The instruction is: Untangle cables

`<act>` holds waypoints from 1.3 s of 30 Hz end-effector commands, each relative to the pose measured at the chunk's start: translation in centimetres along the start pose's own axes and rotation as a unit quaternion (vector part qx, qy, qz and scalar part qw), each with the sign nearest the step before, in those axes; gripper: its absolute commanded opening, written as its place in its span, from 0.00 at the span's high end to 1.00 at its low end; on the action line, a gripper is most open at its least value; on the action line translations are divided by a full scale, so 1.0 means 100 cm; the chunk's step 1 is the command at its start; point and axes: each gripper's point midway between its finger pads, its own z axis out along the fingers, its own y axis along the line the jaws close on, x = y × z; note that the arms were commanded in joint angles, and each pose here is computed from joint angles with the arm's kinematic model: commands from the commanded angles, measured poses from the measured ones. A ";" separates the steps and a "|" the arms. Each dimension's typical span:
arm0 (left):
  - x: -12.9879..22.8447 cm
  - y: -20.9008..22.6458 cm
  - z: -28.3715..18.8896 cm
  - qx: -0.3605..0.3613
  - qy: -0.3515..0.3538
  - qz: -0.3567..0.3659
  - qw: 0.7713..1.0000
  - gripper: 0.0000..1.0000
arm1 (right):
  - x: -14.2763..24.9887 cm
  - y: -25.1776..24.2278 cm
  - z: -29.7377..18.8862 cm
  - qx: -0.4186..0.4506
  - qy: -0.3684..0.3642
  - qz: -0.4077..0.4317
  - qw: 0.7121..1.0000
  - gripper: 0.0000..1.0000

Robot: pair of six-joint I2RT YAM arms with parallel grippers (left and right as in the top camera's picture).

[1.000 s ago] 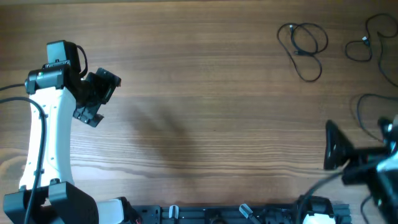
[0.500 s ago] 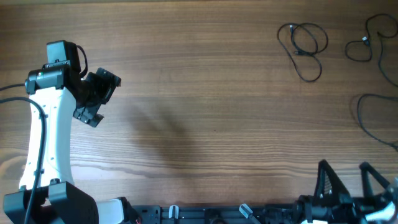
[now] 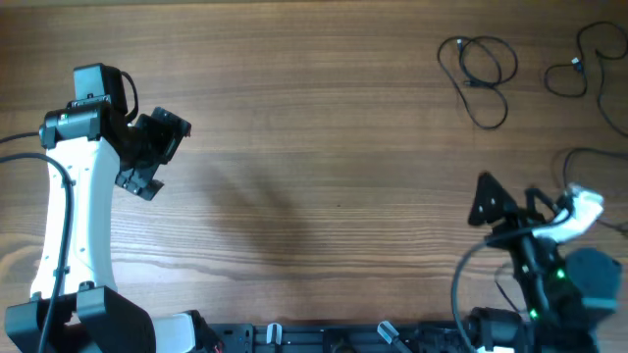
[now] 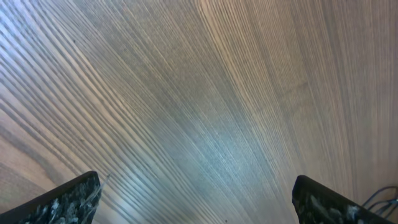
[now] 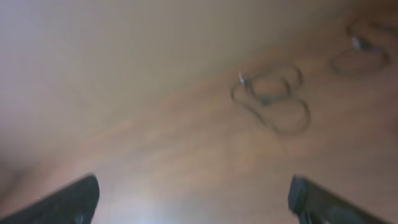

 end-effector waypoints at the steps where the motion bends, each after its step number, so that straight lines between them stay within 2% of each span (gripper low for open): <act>1: -0.002 -0.001 -0.004 0.003 -0.007 0.007 1.000 0.00 | 0.020 -0.002 0.024 -0.041 -0.009 0.028 0.999 0.00; 4: -0.002 -0.001 -0.004 0.003 -0.007 0.007 1.000 0.00 | 0.027 -0.010 0.026 -0.044 -0.036 0.023 0.998 0.00; 8: -0.002 -0.001 -0.004 0.003 -0.007 0.007 1.000 0.00 | 0.021 -0.023 0.019 -0.026 -0.103 0.014 0.994 0.00; 11: -0.002 -0.001 -0.004 0.003 -0.007 0.007 1.000 0.00 | 0.019 -0.024 0.021 -0.048 -0.155 0.007 0.987 0.00; 17: -0.002 -0.001 -0.004 0.003 -0.007 0.007 1.000 0.00 | 0.047 -0.046 0.041 -0.032 -0.149 0.009 0.988 0.00; 20: -0.002 -0.001 -0.004 0.003 -0.007 0.007 1.000 0.00 | 0.054 -0.051 0.044 -0.015 -0.135 -0.031 0.990 0.00; 24: -0.002 -0.001 -0.004 0.003 -0.007 0.007 1.000 0.00 | 0.055 -0.049 0.044 -0.003 -0.135 -0.164 0.977 0.00; 28: -0.002 -0.001 -0.004 0.003 -0.007 0.007 1.000 0.00 | 0.055 -0.049 0.044 0.008 -0.135 -0.245 0.960 0.00; 39: -0.002 -0.001 -0.004 0.003 -0.007 0.007 1.000 0.00 | 0.054 -0.050 0.044 0.012 -0.136 -0.245 0.960 0.00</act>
